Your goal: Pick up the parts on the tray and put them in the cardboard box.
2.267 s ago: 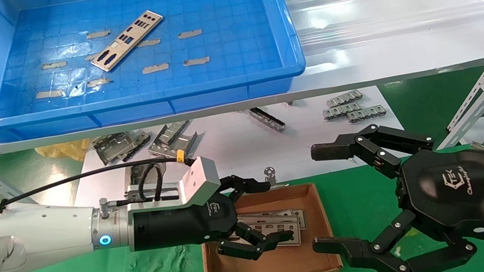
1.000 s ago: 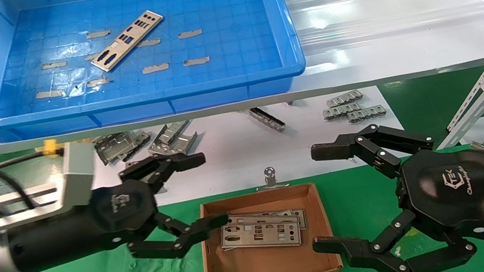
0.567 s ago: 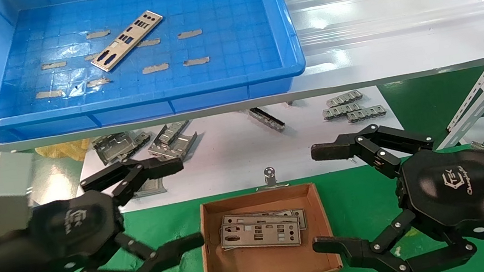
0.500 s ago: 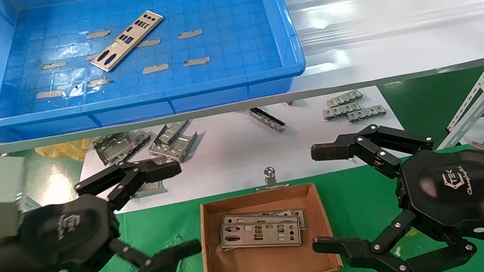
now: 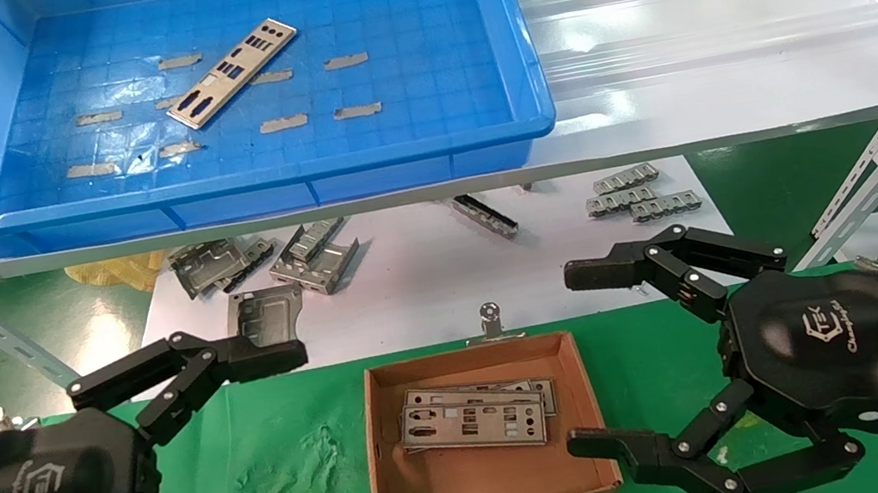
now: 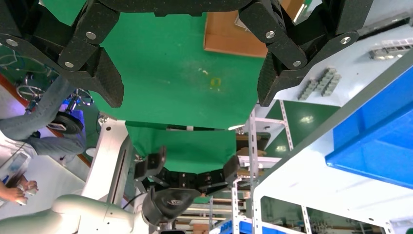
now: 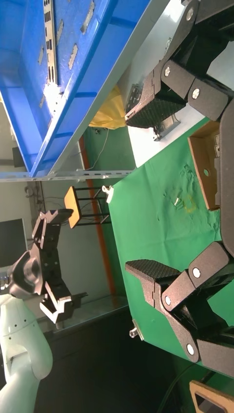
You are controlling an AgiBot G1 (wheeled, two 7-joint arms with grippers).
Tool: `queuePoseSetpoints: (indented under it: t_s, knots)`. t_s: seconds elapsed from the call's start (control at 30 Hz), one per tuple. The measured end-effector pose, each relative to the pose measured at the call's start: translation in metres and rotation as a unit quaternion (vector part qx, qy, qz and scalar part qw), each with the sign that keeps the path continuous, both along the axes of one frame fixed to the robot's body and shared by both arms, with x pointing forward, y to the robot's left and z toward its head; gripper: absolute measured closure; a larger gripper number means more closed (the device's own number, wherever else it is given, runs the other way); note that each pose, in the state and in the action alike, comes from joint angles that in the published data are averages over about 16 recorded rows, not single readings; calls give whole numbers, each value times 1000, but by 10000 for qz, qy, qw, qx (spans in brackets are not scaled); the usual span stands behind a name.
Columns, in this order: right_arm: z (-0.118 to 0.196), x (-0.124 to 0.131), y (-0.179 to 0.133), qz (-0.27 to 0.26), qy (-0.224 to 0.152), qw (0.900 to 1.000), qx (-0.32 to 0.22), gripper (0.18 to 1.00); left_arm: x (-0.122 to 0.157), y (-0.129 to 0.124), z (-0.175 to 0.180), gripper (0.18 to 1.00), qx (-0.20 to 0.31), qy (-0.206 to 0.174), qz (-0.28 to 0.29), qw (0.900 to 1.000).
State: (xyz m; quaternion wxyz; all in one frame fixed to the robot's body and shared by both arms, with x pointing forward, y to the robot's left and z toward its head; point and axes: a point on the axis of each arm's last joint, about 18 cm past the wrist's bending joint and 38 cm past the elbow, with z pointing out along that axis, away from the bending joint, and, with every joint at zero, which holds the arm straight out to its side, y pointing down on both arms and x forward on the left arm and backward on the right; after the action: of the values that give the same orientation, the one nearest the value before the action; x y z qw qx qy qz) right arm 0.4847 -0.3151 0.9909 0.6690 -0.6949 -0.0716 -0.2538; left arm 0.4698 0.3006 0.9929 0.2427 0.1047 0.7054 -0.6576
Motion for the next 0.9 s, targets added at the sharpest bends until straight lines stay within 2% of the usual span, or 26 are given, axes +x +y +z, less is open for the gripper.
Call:
queuePoseSetpoints:
  t_s: [0.9]
  knots:
    - [0, 0, 0, 0, 0, 10000, 1, 178, 5, 0, -1, 184, -21, 10, 24, 10000]
